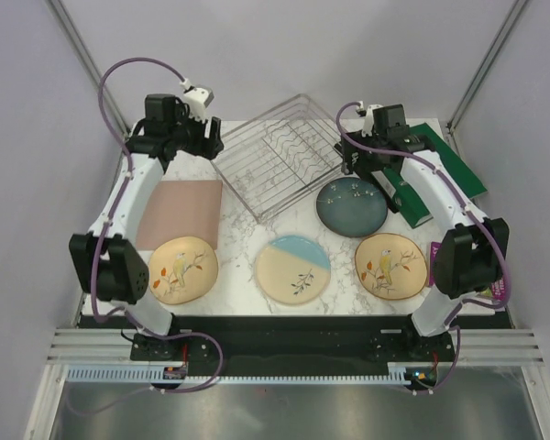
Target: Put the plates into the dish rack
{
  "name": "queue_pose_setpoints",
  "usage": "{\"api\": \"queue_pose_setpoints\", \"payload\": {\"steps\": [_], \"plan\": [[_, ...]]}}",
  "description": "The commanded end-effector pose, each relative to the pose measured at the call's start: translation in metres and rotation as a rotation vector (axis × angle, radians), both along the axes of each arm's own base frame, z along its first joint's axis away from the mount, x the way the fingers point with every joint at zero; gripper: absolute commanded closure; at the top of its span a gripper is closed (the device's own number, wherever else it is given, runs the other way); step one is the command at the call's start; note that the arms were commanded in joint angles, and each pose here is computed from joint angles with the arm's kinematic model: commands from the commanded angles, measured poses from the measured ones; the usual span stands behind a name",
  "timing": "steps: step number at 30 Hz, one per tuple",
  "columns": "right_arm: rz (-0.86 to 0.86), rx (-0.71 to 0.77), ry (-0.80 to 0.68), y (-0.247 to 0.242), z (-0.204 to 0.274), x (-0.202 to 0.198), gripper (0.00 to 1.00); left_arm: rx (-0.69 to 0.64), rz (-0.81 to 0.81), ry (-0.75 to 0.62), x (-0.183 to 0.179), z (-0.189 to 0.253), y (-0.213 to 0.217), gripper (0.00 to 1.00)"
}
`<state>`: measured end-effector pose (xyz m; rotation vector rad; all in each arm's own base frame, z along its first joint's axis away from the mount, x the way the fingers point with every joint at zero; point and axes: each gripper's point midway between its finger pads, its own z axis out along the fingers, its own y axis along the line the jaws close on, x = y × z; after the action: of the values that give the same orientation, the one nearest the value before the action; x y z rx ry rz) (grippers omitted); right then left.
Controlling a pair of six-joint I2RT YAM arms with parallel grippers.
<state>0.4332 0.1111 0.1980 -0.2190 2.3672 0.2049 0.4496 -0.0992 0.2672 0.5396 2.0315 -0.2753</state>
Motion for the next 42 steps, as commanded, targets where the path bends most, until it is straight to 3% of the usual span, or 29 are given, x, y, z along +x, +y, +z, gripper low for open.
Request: {"api": "queue_pose_setpoints", "payload": {"steps": [1, 9, 15, 27, 30, 31, 34, 42], "plan": [[0.048, 0.104, -0.002, 0.022, 0.008, 0.010, 0.05, 0.019, -0.021, 0.015, 0.052, -0.021, -0.006, 0.26], [0.077, 0.130, 0.075, 0.031, -0.018, 0.010, 0.10, 0.113, 0.053, -0.044, 0.140, -0.041, 0.013, 0.29], [0.082, 0.149, 0.097, 0.037, -0.025, 0.015, 0.10, 0.169, 0.039, -0.037, 0.169, -0.078, 0.018, 0.32], [0.060, 0.130, 0.134, 0.035, -0.043, 0.020, 0.10, 0.166, -0.004, 0.033, 0.171, -0.122, 0.015, 0.49], [0.038, 0.116, 0.158, 0.032, -0.055, 0.020, 0.10, 0.166, -0.014, 0.056, 0.168, -0.132, 0.014, 0.64], [0.033, 0.112, 0.167, 0.031, -0.059, 0.020, 0.10, 0.166, -0.016, 0.063, 0.167, -0.133, 0.014, 0.74], [0.022, 0.100, 0.174, 0.029, -0.065, 0.024, 0.10, 0.153, -0.016, 0.078, 0.159, -0.133, 0.013, 0.94], [-0.014, 0.079, 0.185, 0.023, -0.075, 0.029, 0.10, 0.136, -0.017, 0.140, 0.136, -0.144, 0.012, 0.98]]}}
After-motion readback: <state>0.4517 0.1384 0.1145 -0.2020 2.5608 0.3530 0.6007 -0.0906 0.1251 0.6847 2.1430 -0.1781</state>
